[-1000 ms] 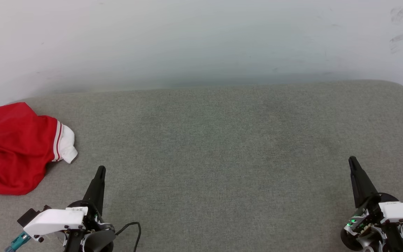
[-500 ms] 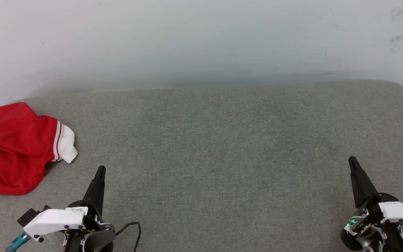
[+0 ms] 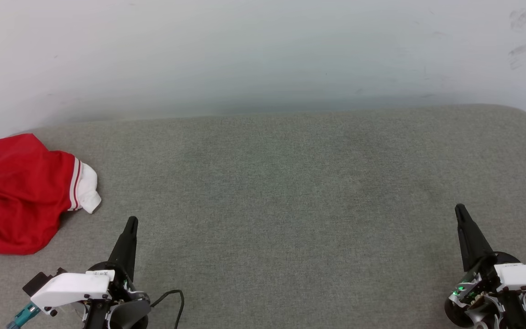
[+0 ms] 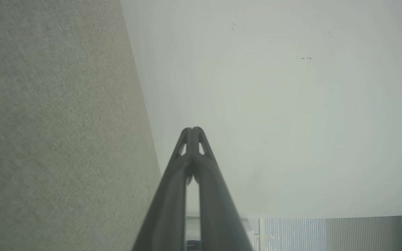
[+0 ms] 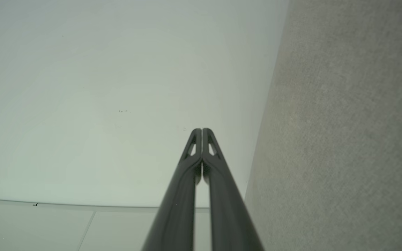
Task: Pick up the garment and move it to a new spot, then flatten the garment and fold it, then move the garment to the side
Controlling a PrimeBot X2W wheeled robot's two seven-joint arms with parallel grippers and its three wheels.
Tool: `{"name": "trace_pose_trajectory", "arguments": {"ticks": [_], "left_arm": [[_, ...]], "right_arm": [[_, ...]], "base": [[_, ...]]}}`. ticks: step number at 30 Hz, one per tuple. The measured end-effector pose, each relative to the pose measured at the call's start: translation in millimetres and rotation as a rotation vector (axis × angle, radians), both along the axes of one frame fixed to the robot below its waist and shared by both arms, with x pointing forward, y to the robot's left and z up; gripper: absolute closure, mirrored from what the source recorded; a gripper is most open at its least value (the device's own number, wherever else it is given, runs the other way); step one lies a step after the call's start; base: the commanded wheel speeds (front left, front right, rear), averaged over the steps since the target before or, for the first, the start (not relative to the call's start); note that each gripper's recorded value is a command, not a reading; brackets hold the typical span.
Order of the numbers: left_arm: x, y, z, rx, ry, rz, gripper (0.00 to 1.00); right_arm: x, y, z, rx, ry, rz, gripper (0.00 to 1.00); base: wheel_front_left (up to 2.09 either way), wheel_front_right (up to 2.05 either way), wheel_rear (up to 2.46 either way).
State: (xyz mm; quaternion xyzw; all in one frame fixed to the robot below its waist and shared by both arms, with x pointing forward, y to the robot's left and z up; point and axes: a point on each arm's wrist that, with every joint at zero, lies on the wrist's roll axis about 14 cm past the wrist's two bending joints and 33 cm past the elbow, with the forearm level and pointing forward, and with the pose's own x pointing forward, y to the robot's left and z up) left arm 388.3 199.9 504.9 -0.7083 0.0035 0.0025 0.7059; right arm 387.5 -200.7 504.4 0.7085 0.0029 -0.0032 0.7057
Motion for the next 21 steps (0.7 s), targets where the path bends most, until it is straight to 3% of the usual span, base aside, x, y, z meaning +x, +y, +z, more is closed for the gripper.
{"name": "trace_pose_trajectory", "arguments": {"ticks": [15, 16, 21], "left_arm": [[0, 0, 0, 0.000, 0.000, -0.001, 1.00], [0, 0, 0, 0.000, 0.000, 0.000, 0.00], [-11, -1, -24, -0.007, 0.071, 0.001, 0.00]], "right_arm": [[0, 0, 0, 0.000, 0.000, 0.000, 1.00], [0, 0, 0, 0.000, 0.000, 0.000, 0.00], [-11, -1, -24, 0.005, 0.071, -0.004, 0.00]], "base": [[0.00, 0.00, 0.00], [0.00, 0.00, 0.00], [0.00, 0.00, 0.00]]}}
